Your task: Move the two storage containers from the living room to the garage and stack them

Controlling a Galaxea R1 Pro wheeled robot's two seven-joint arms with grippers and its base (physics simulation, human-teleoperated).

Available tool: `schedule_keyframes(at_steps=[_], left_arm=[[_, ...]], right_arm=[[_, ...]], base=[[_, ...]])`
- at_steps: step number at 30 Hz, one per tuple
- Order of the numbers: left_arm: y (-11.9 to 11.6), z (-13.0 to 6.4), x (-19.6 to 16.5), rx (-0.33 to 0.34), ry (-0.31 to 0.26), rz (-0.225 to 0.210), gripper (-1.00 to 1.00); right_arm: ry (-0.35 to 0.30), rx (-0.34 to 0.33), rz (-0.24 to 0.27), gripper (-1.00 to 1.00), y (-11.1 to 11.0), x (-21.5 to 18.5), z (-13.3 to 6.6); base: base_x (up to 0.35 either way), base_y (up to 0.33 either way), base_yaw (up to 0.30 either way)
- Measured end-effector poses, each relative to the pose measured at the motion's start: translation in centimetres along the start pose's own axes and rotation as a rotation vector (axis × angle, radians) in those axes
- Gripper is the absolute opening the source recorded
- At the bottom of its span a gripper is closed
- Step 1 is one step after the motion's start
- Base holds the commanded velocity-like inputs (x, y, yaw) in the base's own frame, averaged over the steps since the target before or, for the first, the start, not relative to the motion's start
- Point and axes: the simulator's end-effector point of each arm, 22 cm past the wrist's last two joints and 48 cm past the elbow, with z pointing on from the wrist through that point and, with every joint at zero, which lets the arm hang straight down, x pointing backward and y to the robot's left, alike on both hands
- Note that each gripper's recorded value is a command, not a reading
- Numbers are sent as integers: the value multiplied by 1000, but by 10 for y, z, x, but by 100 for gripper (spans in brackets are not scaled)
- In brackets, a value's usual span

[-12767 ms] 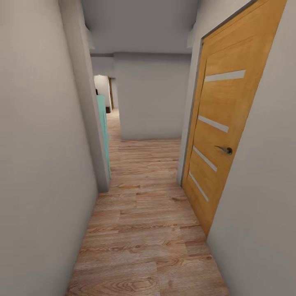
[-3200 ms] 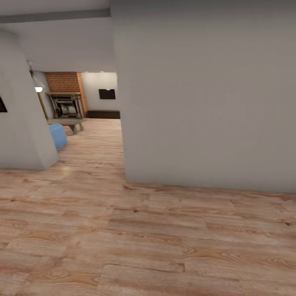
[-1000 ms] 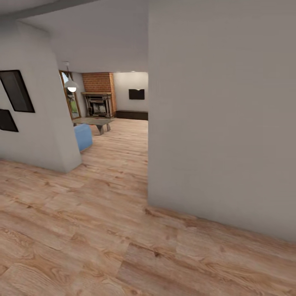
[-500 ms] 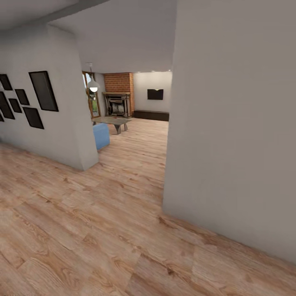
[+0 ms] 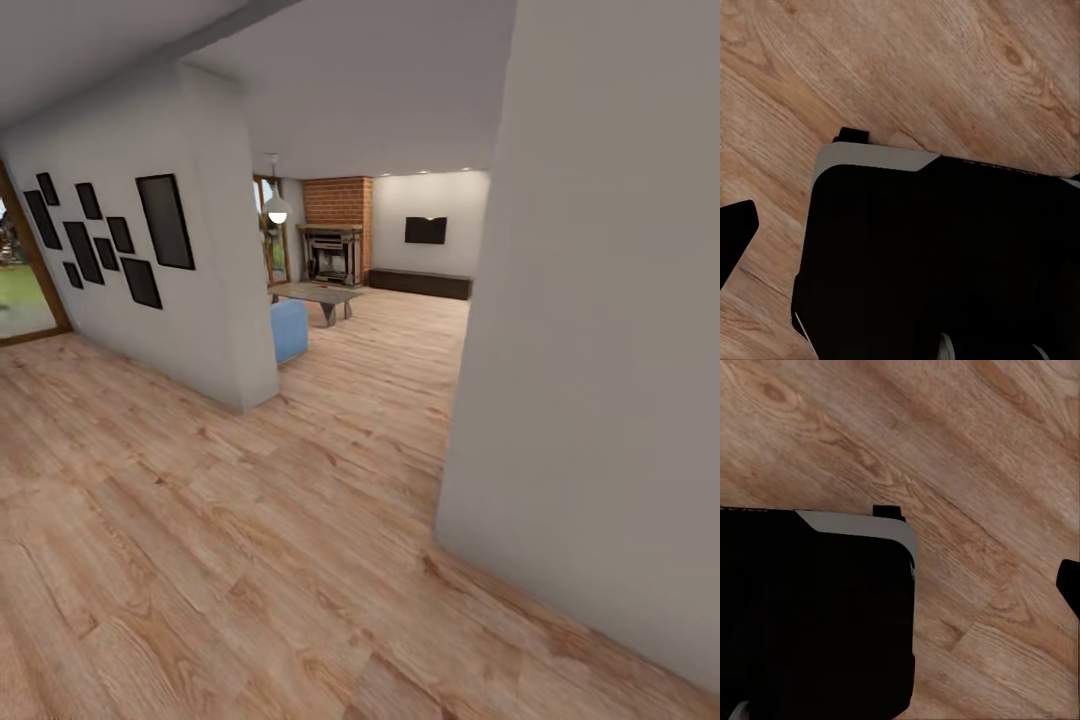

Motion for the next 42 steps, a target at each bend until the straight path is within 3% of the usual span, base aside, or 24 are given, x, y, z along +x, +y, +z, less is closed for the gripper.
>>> schedule_keyframes(at_steps=[33, 42], left_arm=[[3, 0, -1, -4, 0, 0, 100], [3, 0, -1, -4, 0, 0, 100]], right_arm=[[0, 0, 0, 100, 0, 0, 0], [0, 3, -2, 100, -2, 0, 0]], base=[[323, 0, 275], [323, 0, 65]])
